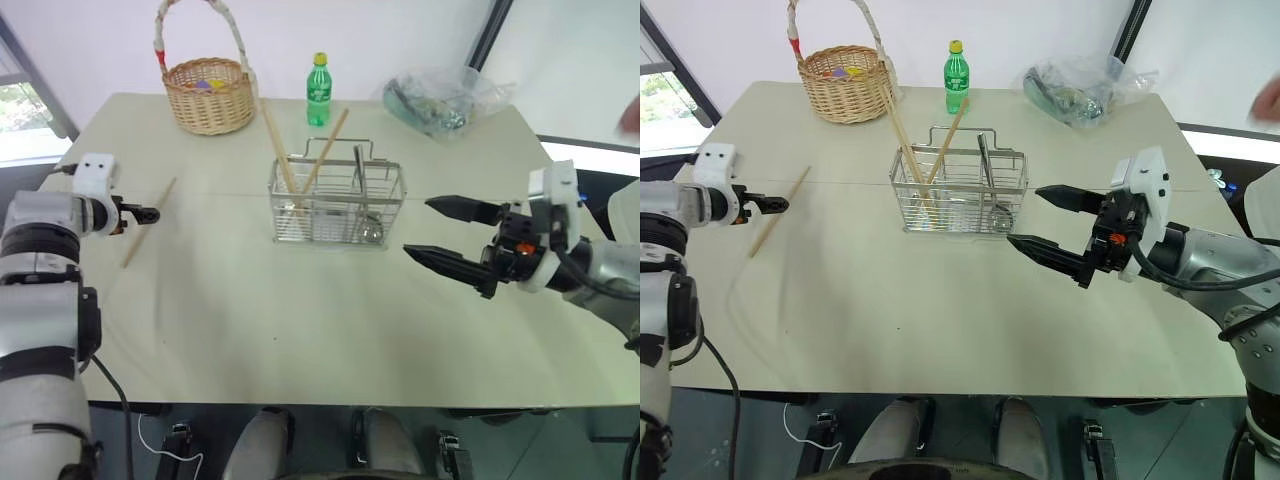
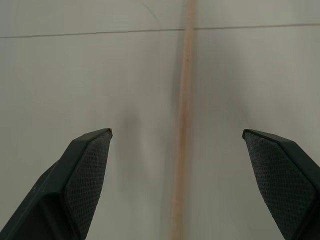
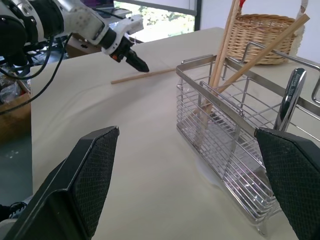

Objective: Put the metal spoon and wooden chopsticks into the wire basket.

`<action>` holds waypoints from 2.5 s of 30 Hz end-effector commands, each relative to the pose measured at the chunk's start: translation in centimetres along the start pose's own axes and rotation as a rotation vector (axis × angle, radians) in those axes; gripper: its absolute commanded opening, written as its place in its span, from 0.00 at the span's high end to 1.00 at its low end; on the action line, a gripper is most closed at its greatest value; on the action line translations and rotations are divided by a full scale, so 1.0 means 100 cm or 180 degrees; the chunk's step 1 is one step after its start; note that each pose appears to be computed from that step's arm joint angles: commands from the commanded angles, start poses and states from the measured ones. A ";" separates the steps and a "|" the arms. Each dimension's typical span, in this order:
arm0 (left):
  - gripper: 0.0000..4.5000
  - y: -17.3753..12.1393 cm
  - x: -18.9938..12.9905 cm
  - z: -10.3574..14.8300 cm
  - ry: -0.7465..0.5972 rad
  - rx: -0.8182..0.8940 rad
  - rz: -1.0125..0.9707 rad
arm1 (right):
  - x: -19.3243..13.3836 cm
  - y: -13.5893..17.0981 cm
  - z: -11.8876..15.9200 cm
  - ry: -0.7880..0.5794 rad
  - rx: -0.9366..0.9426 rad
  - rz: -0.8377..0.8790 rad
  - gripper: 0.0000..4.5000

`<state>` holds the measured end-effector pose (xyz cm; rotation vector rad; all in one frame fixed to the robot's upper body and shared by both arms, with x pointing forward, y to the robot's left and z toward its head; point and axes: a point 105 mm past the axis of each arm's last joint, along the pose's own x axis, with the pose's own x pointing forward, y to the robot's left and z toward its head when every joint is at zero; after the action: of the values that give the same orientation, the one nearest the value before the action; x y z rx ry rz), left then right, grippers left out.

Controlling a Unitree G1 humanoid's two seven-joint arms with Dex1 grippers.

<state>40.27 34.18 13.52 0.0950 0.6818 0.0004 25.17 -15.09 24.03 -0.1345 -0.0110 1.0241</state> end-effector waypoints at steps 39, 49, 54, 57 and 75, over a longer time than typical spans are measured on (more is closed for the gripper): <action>0.99 -0.178 -0.143 0.224 -0.3666 -0.1242 -0.2405 | -0.016 0.006 0.005 0.0024 -0.0079 -0.0110 0.00; 0.99 -0.230 -0.120 0.177 -0.3324 -0.0611 -0.2571 | -0.026 0.006 0.006 0.0016 -0.0091 -0.0275 0.00; 0.99 -0.243 -0.107 0.152 -0.3193 -0.0533 -0.2528 | -0.028 0.008 0.005 0.0018 -0.0082 -0.0321 0.00; 0.99 -0.255 -0.104 0.138 -0.3139 -0.0462 -0.2589 | -0.028 0.007 0.005 0.0017 -0.0086 -0.0333 0.00; 0.01 -0.248 -0.101 0.123 -0.3072 -0.0533 -0.2454 | -0.026 0.000 0.006 -0.0032 -0.0035 -0.0331 0.00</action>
<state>40.07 7.71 25.72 -0.3158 -0.2282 -0.6852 23.89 -17.38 24.06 -0.1240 0.0026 0.9133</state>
